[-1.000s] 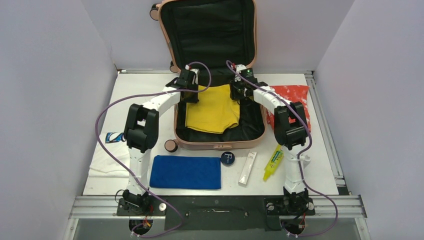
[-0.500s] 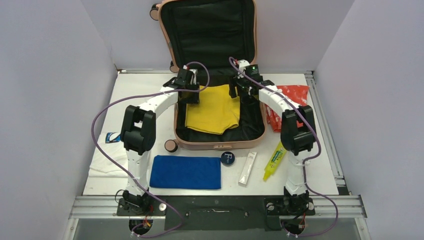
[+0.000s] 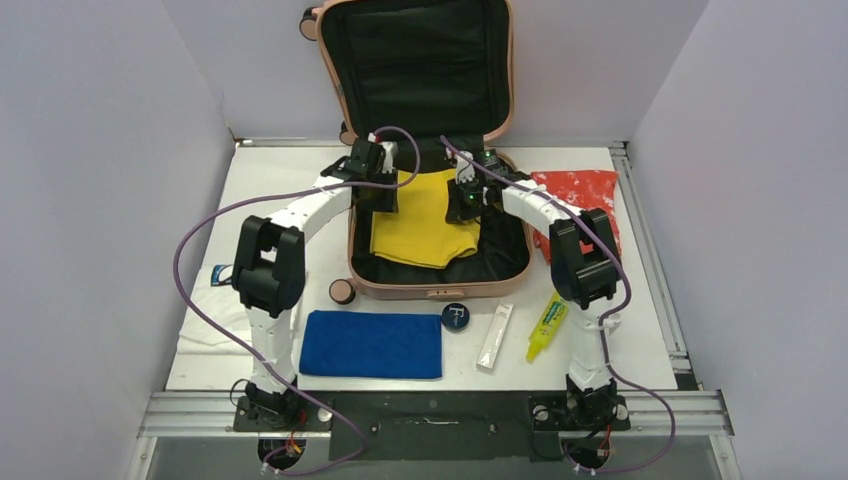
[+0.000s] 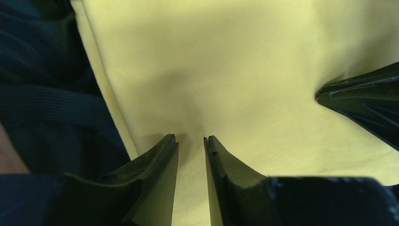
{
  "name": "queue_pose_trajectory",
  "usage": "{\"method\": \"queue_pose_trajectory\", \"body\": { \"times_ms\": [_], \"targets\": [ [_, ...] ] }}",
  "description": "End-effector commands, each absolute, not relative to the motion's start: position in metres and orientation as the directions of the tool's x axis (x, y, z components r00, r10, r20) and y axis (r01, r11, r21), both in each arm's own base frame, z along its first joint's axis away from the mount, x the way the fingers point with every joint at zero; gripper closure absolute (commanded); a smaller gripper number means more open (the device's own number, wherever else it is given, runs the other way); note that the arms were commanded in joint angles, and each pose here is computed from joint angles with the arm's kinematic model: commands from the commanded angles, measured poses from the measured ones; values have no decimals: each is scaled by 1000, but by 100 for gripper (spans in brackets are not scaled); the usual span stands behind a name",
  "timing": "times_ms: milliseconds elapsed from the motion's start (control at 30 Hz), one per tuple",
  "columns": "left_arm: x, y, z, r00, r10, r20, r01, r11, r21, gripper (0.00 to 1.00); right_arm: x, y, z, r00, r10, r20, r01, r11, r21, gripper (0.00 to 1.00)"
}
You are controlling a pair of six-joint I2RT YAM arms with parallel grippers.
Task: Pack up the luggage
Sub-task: Place the clothes in the luggage.
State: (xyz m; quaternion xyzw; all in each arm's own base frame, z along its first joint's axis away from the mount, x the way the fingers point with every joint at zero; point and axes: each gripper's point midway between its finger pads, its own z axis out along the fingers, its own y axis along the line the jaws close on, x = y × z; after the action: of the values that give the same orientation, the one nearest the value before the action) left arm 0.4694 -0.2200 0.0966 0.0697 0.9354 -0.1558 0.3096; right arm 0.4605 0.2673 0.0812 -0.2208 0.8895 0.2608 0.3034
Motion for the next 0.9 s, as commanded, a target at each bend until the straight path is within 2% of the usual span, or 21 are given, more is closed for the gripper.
{"method": "queue_pose_trajectory", "body": {
  "times_ms": [0, 67, 100, 200, 300, 400, 500, 567, 600, 633, 667, 733, 867],
  "targets": [
    [455, -225, 76, -828, 94, -552, 264, 935, -236, 73, 439, 249, 81, -746, -320, -584, -564, 770, 298, 95],
    [455, -224, 72, -833, 97, -545, 260, 938, -229, 73, 444, 244, 104, -690, -357, -630, -606, 760, 233, 87],
    [458, -224, 73, -831, 94, -548, 257, 939, -229, 74, 447, 244, 122, -643, -370, -671, -640, 740, 205, 80],
    [468, -228, 84, -820, 83, -566, 257, 937, -236, 73, 454, 242, 193, -472, -378, -796, -707, 702, 86, 50],
    [478, -234, 108, -799, 68, -598, 268, 930, -253, 67, 454, 224, 262, -312, -376, -872, -701, 711, -55, 32],
    [488, -236, 138, -766, 46, -641, 279, 922, -268, 54, 451, 182, 311, -203, -414, -887, -586, 777, -229, 21],
    [492, -233, 164, -743, 9, -669, 284, 910, -303, 41, 449, 124, 313, -243, -489, -838, -445, 824, -352, 11],
    [492, -231, 178, -734, -8, -679, 290, 901, -323, 25, 442, 92, 305, -272, -521, -809, -396, 827, -399, 4],
    [491, -231, 187, -727, -14, -687, 296, 896, -331, 18, 438, 78, 299, -276, -554, -786, -389, 812, -436, 1],
    [490, -230, 192, -724, -16, -689, 299, 894, -335, 9, 432, 63, 293, -283, -590, -756, -383, 792, -475, 3],
    [488, -230, 196, -721, -18, -693, 305, 890, -340, 4, 426, 51, 287, -289, -628, -723, -384, 767, -513, 7],
    [483, -229, 205, -715, -13, -699, 321, 882, -344, 4, 409, 32, 265, -297, -728, -618, -451, 678, -581, 10],
    [475, -223, 218, -692, -1, -722, 342, 880, -329, 4, 378, 8, 212, -329, -832, -447, -582, 552, -598, 10]
  ]
}}
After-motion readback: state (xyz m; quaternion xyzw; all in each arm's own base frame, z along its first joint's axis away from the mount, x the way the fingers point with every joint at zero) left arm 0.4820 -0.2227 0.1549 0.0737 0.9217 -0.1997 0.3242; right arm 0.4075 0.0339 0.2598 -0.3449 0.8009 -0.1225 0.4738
